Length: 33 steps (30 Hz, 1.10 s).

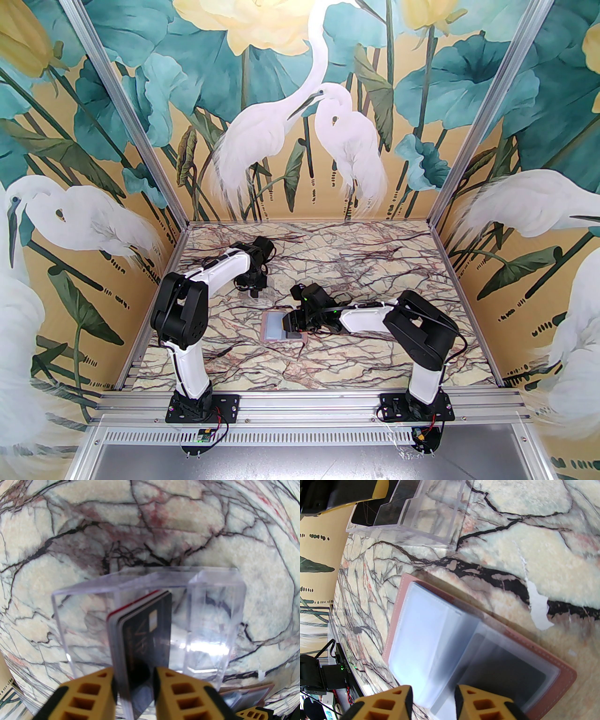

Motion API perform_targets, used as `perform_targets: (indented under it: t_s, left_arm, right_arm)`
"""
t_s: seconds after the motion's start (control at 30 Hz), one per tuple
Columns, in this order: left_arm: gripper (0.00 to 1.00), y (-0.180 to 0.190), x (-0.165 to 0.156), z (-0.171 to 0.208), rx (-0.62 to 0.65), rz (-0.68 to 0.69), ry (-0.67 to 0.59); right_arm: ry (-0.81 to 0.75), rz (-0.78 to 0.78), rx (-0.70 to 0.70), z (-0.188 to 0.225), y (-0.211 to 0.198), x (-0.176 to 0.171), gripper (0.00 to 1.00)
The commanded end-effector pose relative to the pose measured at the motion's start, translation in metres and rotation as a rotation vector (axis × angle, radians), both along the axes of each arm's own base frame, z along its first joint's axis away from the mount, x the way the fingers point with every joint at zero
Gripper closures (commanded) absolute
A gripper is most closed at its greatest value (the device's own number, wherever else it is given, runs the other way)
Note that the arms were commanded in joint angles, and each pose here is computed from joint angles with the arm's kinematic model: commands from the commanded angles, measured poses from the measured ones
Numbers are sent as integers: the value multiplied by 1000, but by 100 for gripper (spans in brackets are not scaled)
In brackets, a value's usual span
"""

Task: Put the credit cards into the card holder

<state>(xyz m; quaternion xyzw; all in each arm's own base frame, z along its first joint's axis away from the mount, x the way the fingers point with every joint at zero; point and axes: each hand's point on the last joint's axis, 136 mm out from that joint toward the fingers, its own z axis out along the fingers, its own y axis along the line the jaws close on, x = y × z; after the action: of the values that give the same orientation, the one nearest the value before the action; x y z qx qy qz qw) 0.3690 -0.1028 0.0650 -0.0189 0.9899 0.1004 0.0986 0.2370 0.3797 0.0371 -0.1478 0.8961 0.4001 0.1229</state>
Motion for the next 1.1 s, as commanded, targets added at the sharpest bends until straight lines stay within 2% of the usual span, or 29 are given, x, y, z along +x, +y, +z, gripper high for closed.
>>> perform_targets:
  t_s: [0.0, 0.2, 0.57, 1.07]
  left_arm:
    - [69, 2, 0, -7, 31, -3, 9]
    - [69, 3, 1, 0, 41, -8, -5]
    - [63, 2, 2, 15, 24, -26, -27]
    - [72, 12, 3, 26, 79, -9, -51]
  right_arm:
    - [5, 17, -9, -3, 3, 0, 62]
    - [9, 19, -10, -4, 4, 0, 62]
    - [11, 22, -11, -4, 4, 0, 62]
    - [11, 24, -10, -4, 4, -1, 62]
